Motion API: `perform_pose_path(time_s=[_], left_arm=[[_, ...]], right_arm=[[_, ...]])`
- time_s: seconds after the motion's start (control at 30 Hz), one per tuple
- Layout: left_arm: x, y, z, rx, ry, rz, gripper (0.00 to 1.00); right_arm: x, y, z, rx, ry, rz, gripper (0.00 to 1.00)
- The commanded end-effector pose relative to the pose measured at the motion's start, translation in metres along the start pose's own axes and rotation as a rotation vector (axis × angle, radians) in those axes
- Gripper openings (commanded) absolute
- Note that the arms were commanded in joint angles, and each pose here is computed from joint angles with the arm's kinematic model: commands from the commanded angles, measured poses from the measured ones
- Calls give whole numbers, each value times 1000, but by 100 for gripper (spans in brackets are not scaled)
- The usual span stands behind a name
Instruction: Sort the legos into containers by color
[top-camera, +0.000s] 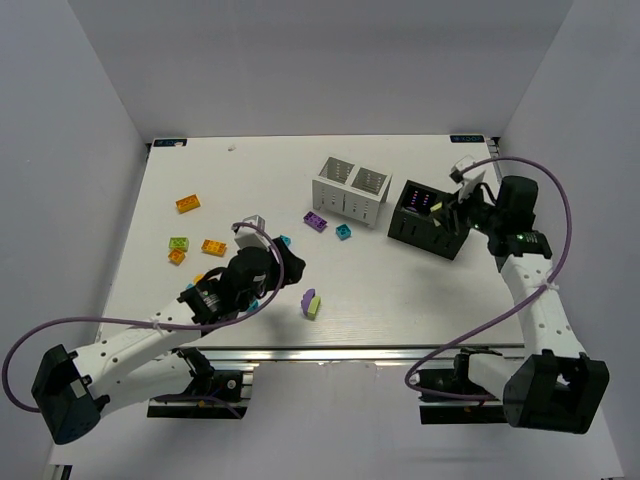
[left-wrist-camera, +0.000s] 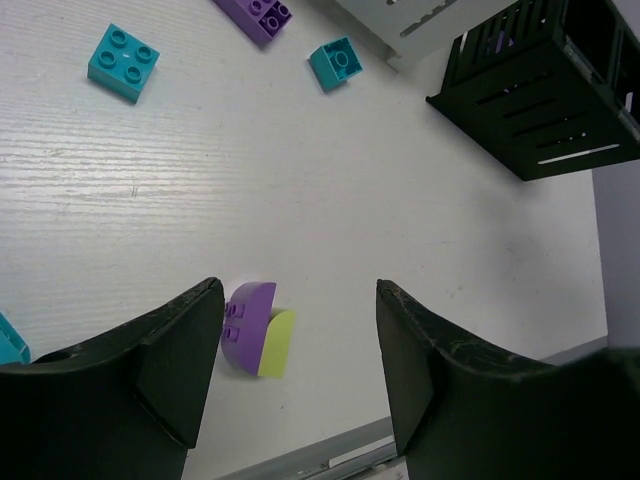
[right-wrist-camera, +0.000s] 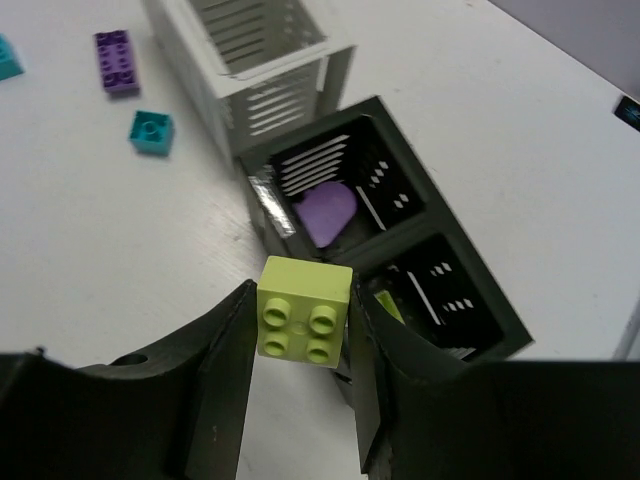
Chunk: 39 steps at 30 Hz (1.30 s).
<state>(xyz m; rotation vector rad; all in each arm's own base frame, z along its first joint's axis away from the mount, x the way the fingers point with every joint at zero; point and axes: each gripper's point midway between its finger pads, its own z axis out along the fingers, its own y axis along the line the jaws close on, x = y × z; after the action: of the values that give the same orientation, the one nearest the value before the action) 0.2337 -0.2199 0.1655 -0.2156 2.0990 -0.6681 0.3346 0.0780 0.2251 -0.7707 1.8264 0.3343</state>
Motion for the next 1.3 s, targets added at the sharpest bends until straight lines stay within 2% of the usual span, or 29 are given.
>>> perform_pose_path(time_s=[0.0,0.1,0.3,0.47,0.57,0.7,0.8,0.97,1.03,1.2,1.27], left_arm=[[0,-5,2,16,8,26,72],[2,-6,4,18,12,31,72],[6,-7,8,18,31,45,72],[9,-8,10,21,45,52,73],[13,-7,11,21,58,55,73],[18,-5,12,20,73,58,73],[22,-4,13,21,87,61,73],[32,-1,17,17,124,74,73],[37,-1,19,14,146,82,73],[45,-1,24,10,182,98,72],[50,1,27,2,201,111,71]], right_arm=[[-26,-53,-7,140,-77,-2,0],[-18,-76,-9,186,-62,52,0],[-7,-97,-3,231,-56,59,0],[8,-102,8,201,-18,122,9],[18,-99,14,178,-2,142,20],[28,-97,19,160,17,159,51],[29,-97,20,157,19,157,64],[16,-97,15,150,-2,122,76],[9,-96,12,146,-11,108,89],[-21,-67,0,23,-116,-15,89],[-29,-24,-5,-187,-178,-52,89]])
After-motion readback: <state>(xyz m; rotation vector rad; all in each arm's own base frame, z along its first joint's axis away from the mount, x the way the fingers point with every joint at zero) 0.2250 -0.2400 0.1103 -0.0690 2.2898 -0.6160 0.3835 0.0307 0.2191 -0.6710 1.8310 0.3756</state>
